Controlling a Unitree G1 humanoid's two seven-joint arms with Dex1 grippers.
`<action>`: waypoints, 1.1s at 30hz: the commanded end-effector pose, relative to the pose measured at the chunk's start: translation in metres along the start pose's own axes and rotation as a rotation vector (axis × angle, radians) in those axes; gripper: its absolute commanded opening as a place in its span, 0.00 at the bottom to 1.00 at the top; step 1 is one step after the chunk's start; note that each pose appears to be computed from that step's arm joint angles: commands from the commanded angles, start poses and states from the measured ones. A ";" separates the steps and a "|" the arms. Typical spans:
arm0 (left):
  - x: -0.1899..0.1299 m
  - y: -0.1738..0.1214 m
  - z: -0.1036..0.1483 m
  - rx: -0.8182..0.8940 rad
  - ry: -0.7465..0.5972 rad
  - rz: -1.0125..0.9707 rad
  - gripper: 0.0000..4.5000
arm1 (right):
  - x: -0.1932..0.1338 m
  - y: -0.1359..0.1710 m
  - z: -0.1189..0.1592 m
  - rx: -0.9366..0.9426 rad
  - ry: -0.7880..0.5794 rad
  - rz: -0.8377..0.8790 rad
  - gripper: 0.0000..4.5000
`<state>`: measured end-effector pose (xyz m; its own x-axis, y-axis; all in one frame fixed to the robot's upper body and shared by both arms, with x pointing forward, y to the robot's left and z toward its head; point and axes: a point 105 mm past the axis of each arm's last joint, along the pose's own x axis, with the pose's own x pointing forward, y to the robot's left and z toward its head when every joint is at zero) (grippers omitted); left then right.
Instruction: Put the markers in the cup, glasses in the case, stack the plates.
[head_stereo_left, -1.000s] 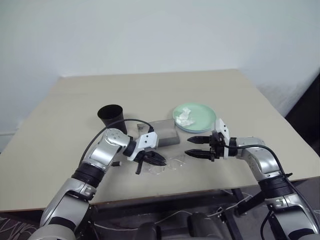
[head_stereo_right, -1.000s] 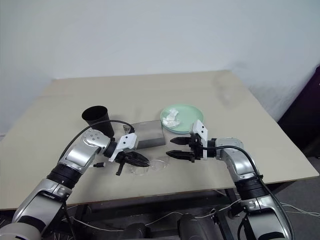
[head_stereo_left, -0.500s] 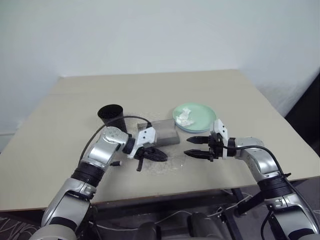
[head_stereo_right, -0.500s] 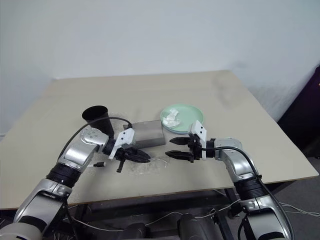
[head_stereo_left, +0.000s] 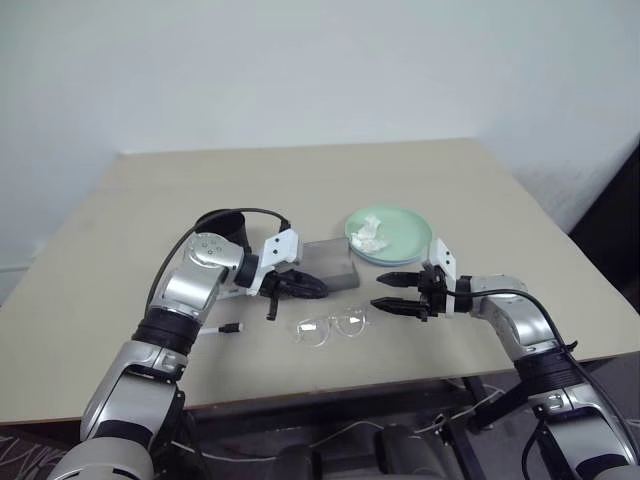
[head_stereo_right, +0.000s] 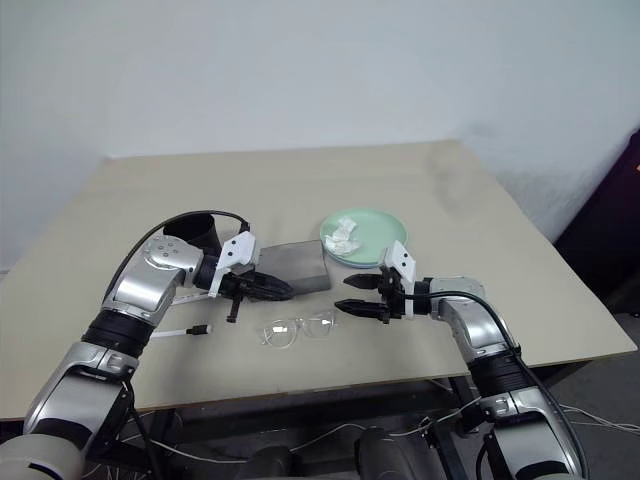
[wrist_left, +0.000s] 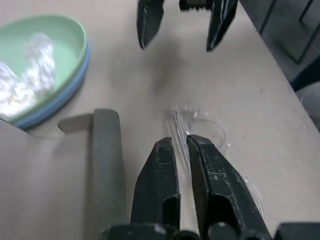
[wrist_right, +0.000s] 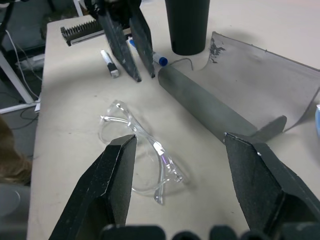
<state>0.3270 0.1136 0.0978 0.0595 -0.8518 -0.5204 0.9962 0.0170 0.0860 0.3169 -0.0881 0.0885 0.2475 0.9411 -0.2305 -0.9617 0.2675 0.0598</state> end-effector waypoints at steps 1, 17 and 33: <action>0.008 0.001 0.006 0.061 0.021 -0.014 0.35 | 0.000 -0.003 0.015 -0.060 -0.023 -0.010 0.67; 0.029 -0.006 -0.008 0.085 0.115 -0.092 0.50 | -0.002 0.001 0.014 -0.053 -0.034 -0.009 0.67; 0.026 -0.010 -0.010 0.069 0.109 -0.114 0.00 | -0.001 0.001 0.012 -0.053 -0.025 -0.011 0.67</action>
<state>0.3171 0.0961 0.0659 -0.0533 -0.7810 -0.6222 0.9931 -0.1067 0.0489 0.3161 -0.0877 0.0880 0.2595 0.9365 -0.2359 -0.9594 0.2780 0.0483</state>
